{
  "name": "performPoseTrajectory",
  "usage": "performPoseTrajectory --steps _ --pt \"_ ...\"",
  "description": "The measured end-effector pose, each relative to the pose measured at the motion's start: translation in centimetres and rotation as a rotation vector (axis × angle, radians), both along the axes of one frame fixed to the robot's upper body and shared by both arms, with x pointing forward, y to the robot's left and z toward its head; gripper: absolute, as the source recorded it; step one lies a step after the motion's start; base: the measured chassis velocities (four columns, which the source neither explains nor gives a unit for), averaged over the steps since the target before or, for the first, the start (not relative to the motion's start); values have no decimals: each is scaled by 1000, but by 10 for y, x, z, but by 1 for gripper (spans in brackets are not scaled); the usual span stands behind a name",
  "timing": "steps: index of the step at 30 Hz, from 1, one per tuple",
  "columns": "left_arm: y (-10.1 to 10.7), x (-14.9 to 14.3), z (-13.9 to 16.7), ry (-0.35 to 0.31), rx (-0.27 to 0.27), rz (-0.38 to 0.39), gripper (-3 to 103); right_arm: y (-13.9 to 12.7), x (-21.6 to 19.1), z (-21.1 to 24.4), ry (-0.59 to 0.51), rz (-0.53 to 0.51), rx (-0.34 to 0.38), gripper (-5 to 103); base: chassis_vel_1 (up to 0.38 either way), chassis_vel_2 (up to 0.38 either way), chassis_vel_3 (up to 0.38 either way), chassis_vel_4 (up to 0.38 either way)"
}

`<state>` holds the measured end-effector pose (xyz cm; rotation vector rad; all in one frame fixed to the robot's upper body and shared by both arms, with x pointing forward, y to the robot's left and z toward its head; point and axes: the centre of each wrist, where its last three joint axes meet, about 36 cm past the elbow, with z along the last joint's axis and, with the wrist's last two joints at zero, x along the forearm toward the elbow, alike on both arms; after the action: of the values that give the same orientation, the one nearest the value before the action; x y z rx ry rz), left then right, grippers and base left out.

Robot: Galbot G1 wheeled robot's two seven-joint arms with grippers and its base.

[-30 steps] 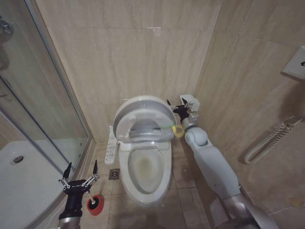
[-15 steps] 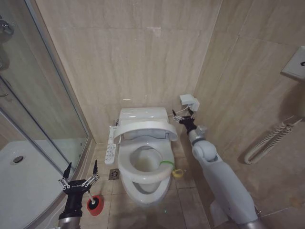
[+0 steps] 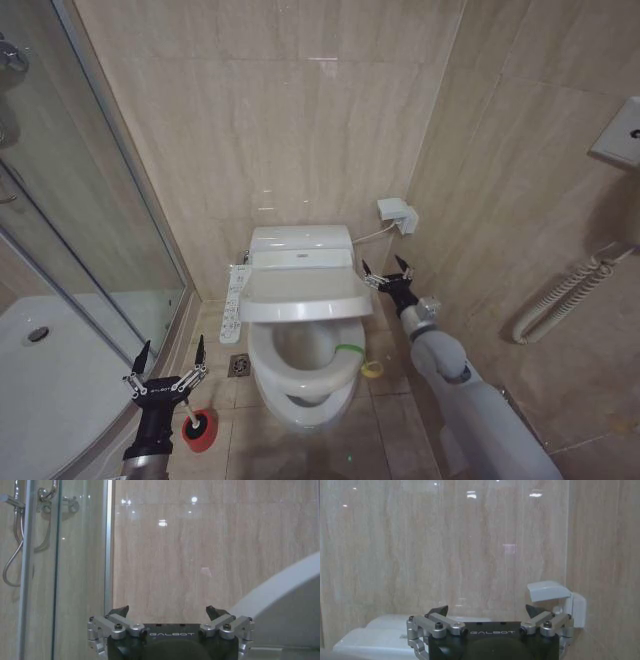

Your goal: Open the toilet lid, clean the toilet bowl with a toilet brush, close the toilet lid, and flush.

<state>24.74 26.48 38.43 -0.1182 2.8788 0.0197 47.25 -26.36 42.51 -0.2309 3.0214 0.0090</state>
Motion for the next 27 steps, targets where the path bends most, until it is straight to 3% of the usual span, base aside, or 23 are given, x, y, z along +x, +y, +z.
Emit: performPoseTrajectory --steps 9,21,27 --pt "0 0 0 0 0 0 100 -1 -26 2 -8 -51 22 100 0 0 0 0" --pt "0 0 0 0 0 0 100 -6 -51 -7 -31 -216 6 100 0 0 0 0" --pt "0 0 0 0 0 0 100 -13 -68 -8 -28 -250 6 100 0 0 0 0"
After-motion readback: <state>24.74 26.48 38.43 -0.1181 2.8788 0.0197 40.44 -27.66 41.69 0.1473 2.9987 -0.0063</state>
